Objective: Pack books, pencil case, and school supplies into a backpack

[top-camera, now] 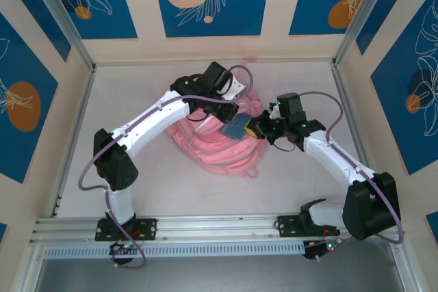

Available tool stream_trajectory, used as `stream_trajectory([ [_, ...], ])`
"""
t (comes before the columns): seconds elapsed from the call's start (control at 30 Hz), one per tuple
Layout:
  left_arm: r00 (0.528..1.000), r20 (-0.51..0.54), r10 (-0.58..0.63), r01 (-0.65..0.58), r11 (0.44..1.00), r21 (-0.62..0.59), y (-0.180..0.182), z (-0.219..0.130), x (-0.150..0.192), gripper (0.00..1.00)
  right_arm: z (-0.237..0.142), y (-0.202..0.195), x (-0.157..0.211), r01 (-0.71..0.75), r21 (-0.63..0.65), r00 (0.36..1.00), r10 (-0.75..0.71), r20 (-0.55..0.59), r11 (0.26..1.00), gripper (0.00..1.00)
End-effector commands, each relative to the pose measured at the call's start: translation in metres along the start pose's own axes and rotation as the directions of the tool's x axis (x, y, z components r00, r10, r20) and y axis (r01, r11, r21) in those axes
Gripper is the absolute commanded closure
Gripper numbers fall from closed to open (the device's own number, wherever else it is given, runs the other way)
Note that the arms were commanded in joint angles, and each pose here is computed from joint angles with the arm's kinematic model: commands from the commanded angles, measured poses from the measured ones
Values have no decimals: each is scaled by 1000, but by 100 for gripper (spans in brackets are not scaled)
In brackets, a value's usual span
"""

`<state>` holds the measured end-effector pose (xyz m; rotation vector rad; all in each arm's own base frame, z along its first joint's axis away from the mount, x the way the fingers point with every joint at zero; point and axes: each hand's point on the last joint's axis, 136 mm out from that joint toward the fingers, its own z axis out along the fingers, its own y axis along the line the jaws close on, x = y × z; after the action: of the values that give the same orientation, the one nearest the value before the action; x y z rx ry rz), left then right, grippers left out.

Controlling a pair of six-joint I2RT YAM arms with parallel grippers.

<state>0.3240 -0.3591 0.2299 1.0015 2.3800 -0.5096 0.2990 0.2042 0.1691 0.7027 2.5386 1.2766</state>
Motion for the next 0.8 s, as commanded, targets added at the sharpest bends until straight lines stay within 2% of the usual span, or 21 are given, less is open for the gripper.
stream_trajectory([
  [0.0, 995, 100, -27, 22, 999, 49, -12, -14, -27, 100, 12, 33, -19, -42, -50, 996, 45, 78, 998, 100],
  [0.23, 982, 138, -127, 129, 992, -7, 8, -20, -36, 100, 56, 55, -23, -91, -141, 991, 103, 87, 986, 100],
  [0.3, 975, 156, -156, 160, 987, -14, 16, -25, -37, 100, 63, 63, -20, -93, -195, 993, 104, 48, 976, 92],
  [0.37, 970, 169, -173, 176, 984, -3, 19, -29, -38, 100, 63, 68, -15, -71, -225, 996, 79, 28, 972, 77],
  [0.4, 969, 173, -177, 180, 984, 0, 21, -31, -38, 100, 61, 65, -12, -66, -215, 997, 73, 28, 974, 70],
  [0.5, 968, 165, -186, 190, 982, -6, 25, -30, -33, 100, 48, 50, -2, -57, -187, 997, 64, 30, 981, 59],
  [0.63, 960, 159, -229, 232, 973, -6, 29, -30, -30, 100, 28, 13, 20, -64, -113, 997, 67, 24, 992, 60],
  [0.73, 951, 162, -265, 268, 963, 3, 31, -31, -28, 94, 13, -23, 34, -73, -35, 996, 75, 42, 997, 60],
  [0.77, 947, 164, -275, 278, 961, 10, 31, -31, -27, 89, 7, -35, 37, -70, 1, 996, 69, 53, 998, 60],
])
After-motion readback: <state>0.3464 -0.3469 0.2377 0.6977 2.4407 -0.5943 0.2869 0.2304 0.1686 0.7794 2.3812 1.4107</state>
